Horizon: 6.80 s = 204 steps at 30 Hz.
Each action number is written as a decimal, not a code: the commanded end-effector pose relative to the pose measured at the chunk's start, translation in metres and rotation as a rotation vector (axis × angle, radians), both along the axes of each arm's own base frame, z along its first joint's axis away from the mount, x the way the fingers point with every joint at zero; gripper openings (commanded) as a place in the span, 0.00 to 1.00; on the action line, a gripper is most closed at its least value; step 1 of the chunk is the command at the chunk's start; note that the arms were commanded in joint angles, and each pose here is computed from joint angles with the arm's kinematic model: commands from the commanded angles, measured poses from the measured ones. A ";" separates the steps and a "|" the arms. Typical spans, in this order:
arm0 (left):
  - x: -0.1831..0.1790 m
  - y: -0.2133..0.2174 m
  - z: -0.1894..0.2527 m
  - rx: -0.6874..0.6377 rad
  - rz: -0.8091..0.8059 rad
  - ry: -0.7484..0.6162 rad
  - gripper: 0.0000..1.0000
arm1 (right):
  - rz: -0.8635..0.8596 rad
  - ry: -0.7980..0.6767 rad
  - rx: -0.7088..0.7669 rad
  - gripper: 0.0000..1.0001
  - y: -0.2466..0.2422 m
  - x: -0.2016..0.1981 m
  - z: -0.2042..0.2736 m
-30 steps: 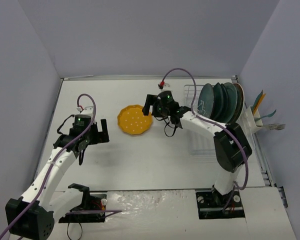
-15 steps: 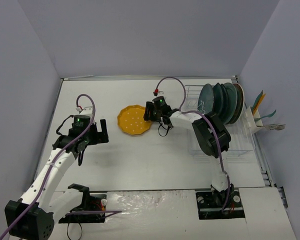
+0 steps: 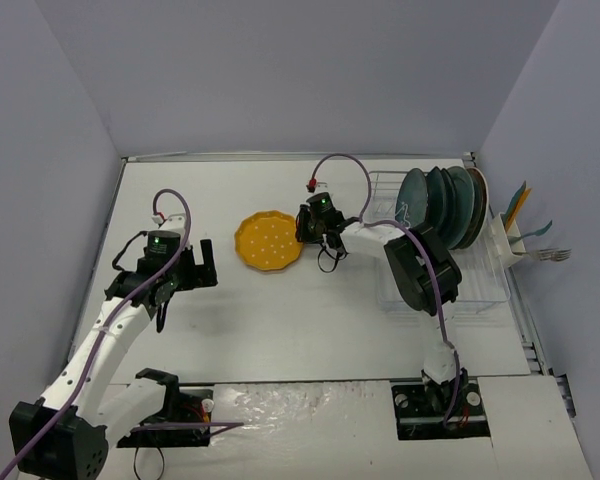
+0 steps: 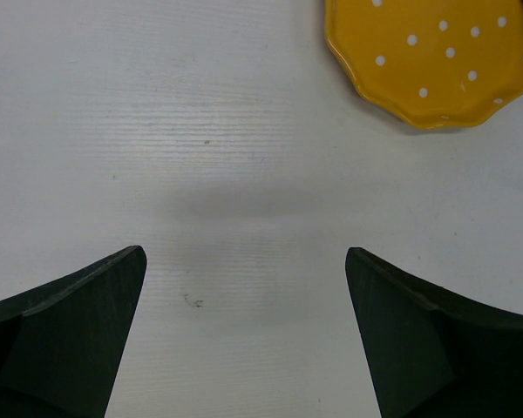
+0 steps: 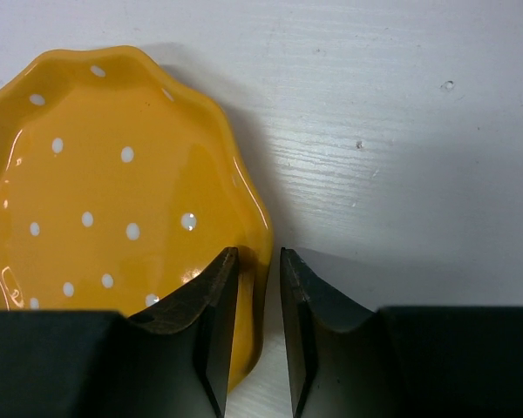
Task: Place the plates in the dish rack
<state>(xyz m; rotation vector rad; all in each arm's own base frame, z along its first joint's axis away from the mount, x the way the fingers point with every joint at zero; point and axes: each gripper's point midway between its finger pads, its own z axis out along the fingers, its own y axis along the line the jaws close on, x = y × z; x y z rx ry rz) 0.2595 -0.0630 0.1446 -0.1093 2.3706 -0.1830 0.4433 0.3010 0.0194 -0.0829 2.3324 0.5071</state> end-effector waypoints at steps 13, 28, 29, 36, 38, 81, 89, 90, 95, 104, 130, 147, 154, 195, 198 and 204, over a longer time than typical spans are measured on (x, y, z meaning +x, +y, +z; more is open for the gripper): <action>0.013 0.002 0.024 0.001 -0.001 -0.092 0.97 | 0.001 -0.152 -0.167 0.00 -0.016 0.009 0.092; 0.013 0.002 0.029 -0.006 0.004 -0.113 0.97 | -0.069 -0.499 -0.427 0.00 -0.063 -0.007 0.260; 0.013 0.002 0.029 -0.006 0.005 -0.114 0.97 | -0.075 -0.518 -0.436 0.00 -0.067 -0.009 0.269; 0.013 0.002 0.028 -0.007 0.005 -0.110 0.97 | -0.181 -0.621 -0.616 0.00 -0.107 -0.020 0.323; 0.013 0.002 0.028 -0.007 0.005 -0.110 0.97 | -0.220 -0.646 -0.705 0.00 -0.126 -0.021 0.343; 0.012 0.001 0.029 -0.003 -0.007 -0.112 0.97 | -0.488 -0.385 -1.152 0.00 -0.280 0.011 0.312; 0.012 0.001 0.030 -0.004 -0.010 -0.115 0.97 | -0.499 -0.370 -1.179 0.00 -0.285 0.009 0.311; 0.012 0.001 0.030 -0.003 -0.008 -0.115 0.97 | -0.494 -0.370 -1.179 0.00 -0.285 0.010 0.311; 0.012 0.001 0.030 -0.003 -0.010 -0.115 0.97 | -0.486 -0.355 -1.194 0.00 -0.286 0.008 0.303; 0.012 0.001 0.030 -0.005 -0.011 -0.116 0.97 | -0.460 -0.321 -1.214 0.00 -0.284 0.005 0.275; 0.013 0.003 0.029 0.004 -0.002 -0.115 0.97 | -0.345 -0.319 -1.080 0.33 -0.229 0.008 0.216; 0.004 0.015 0.057 0.039 0.035 -0.150 0.97 | -0.285 -0.571 -0.484 0.89 -0.196 -0.043 0.330; -0.011 0.025 0.124 0.037 0.063 -0.264 0.97 | -0.311 -0.692 -0.304 1.00 -0.220 -0.111 0.379; -0.090 0.066 0.145 0.078 0.205 -0.303 0.97 | -0.446 -0.802 -0.041 1.00 -0.306 -0.283 0.348; -0.087 0.063 0.142 0.075 0.195 -0.288 0.97 | -0.447 -0.808 -0.037 1.00 -0.307 -0.285 0.350; -0.082 0.060 0.139 0.071 0.180 -0.277 0.97 | -0.433 -0.821 -0.030 1.00 -0.306 -0.287 0.356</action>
